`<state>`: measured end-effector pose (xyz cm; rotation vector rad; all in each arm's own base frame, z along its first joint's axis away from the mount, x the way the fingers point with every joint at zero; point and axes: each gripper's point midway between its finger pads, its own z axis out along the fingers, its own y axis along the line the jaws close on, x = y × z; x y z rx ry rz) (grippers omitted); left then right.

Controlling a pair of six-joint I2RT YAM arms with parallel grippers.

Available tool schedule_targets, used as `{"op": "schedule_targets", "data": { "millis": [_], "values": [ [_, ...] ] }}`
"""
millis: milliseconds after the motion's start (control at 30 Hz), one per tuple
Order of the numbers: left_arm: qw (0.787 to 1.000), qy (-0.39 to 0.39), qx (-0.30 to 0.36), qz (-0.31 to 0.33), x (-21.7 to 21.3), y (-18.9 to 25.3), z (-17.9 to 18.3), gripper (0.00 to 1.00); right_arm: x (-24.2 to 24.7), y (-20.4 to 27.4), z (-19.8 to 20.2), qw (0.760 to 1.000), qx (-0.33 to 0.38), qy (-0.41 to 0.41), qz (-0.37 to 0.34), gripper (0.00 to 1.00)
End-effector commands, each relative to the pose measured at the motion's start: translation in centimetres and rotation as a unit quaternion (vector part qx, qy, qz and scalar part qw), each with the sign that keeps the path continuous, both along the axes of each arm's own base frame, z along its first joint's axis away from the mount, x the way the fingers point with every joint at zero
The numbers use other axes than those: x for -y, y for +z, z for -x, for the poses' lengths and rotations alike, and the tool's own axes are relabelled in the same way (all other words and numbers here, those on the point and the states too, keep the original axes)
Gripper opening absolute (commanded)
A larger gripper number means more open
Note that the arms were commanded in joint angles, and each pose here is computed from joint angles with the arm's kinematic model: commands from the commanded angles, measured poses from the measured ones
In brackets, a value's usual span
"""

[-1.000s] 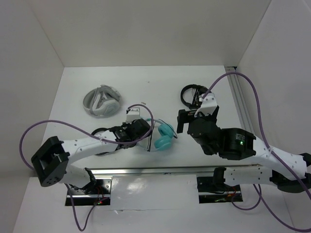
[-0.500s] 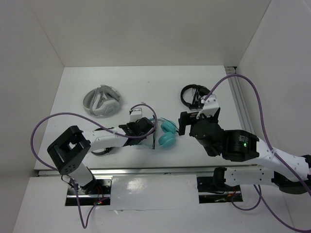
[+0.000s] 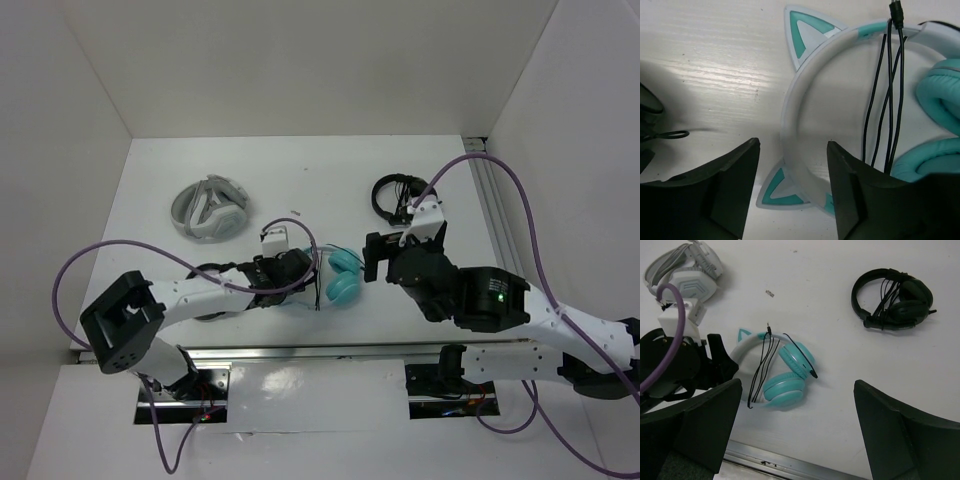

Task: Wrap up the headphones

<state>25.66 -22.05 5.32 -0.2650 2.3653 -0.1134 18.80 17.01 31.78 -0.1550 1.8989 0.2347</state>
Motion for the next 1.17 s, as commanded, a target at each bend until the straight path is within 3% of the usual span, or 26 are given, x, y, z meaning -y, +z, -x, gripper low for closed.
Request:
{"op": "schedule_targets", "data": {
  "millis": [0,67,100,200,367,500,600,867,1133],
  "values": [
    [0.999,0.021,0.032,0.007,-0.8,2.9,-0.6,0.69,-0.9,0.9,-0.1,1.0,0.002,0.008,-0.015,1.0],
    [0.998,0.014,0.052,0.02,-0.8,5.2,-0.4,0.82,-0.7,1.3,0.0,1.0,-0.002,0.006,-0.013,1.0],
    [0.997,-0.005,0.069,0.022,-0.5,7.6,0.2,1.0,-0.4,2.3,0.1,1.0,-0.004,0.003,-0.022,1.0],
    [0.994,-0.024,0.103,0.038,-0.7,12.0,0.4,1.0,0.0,4.5,0.4,0.999,-0.002,0.005,-0.041,1.0],
    [0.991,0.0,0.137,0.006,-7.1,20.1,2.9,1.0,1.5,7.9,2.4,0.995,-0.015,0.057,-0.076,1.0],
    [0.977,0.005,0.209,0.045,-12.8,28.2,5.9,1.0,4.9,9.8,3.7,0.992,-0.004,0.07,-0.102,1.0],
    [0.971,-0.007,0.235,0.052,-15.8,31.0,7.9,1.0,6.4,9.9,4.0,0.992,-0.002,0.065,-0.106,1.0],
    [0.966,0.007,0.253,0.043,-21.4,32.6,10.9,1.0,8.8,8.6,4.2,0.996,-0.002,0.041,-0.084,1.0],
    [0.97,0.009,0.241,0.035,-21.1,31.5,10.8,1.0,8.6,7.0,4.1,0.997,-0.008,0.04,-0.067,1.0]
  ]
}}
